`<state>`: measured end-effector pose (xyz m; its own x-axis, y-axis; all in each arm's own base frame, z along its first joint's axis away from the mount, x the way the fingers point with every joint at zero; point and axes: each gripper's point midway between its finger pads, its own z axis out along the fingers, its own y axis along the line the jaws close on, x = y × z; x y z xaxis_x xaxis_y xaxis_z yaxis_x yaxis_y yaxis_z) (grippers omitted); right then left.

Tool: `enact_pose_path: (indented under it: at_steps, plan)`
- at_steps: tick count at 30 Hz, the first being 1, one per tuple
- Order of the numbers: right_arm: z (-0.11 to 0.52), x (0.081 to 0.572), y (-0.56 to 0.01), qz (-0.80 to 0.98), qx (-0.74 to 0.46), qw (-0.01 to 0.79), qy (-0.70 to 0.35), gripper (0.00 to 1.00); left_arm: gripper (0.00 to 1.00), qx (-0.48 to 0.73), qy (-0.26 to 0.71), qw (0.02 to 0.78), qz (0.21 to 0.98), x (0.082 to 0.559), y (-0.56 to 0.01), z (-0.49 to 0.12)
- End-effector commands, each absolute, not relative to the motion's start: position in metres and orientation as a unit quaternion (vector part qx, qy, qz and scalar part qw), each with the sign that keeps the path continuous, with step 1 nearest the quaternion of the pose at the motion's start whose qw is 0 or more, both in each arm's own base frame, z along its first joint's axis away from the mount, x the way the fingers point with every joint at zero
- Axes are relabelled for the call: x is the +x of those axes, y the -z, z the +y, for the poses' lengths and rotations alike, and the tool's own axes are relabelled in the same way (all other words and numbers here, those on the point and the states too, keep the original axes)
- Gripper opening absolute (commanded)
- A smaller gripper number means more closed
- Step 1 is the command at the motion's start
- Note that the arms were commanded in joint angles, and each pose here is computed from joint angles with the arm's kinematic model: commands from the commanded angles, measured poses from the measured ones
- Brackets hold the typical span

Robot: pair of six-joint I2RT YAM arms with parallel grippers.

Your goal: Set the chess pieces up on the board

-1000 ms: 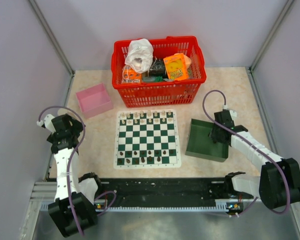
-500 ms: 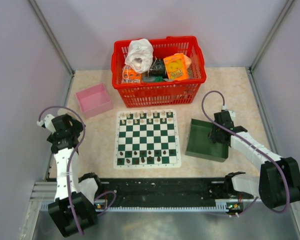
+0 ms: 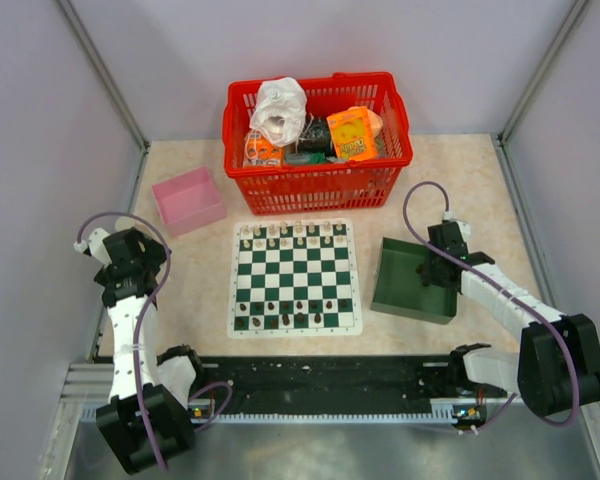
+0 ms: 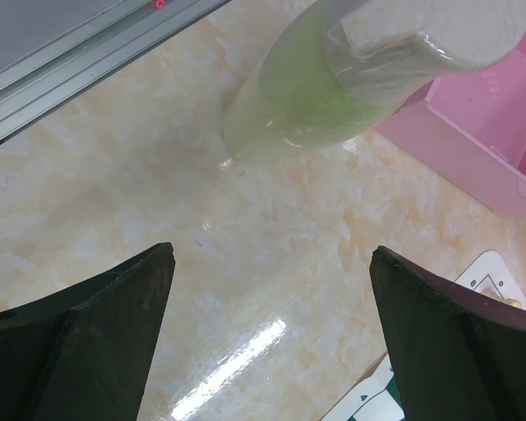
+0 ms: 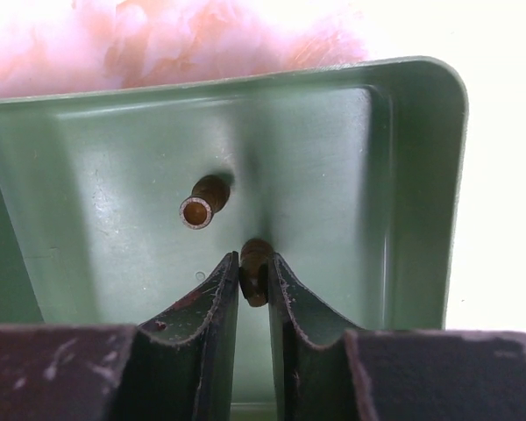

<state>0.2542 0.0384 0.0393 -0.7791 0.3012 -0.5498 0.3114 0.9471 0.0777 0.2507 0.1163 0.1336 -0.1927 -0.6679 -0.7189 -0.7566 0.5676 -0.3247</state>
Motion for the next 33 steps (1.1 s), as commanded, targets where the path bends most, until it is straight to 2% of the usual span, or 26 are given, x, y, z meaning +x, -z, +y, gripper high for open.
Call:
enact_pose_path:
  at_steps: [1,4,7,14,25,33]
  plan:
    - [0.038,0.256,-0.04,0.941,0.163,0.296,0.003,0.16,0.99,-0.462,-0.047,0.454,0.76,0.257,-0.142,0.12]
    - [0.042,0.257,-0.043,0.942,0.157,0.297,-0.006,0.05,0.99,-0.462,-0.048,0.455,0.76,0.257,-0.142,0.121]
    - [0.045,0.258,-0.052,0.941,0.153,0.303,-0.014,0.03,0.99,-0.461,-0.049,0.453,0.761,0.257,-0.14,0.12]
    - [0.058,0.256,-0.082,0.938,0.122,0.324,-0.019,0.01,0.99,-0.463,-0.042,0.452,0.762,0.259,-0.137,0.119]
    - [0.138,0.24,-0.152,0.92,0.038,0.38,-0.085,0.0,0.99,-0.462,-0.039,0.452,0.762,0.259,-0.136,0.118]
    - [0.223,0.203,-0.142,0.922,-0.074,0.364,-0.108,0.0,0.99,-0.463,-0.042,0.452,0.761,0.258,-0.137,0.118]
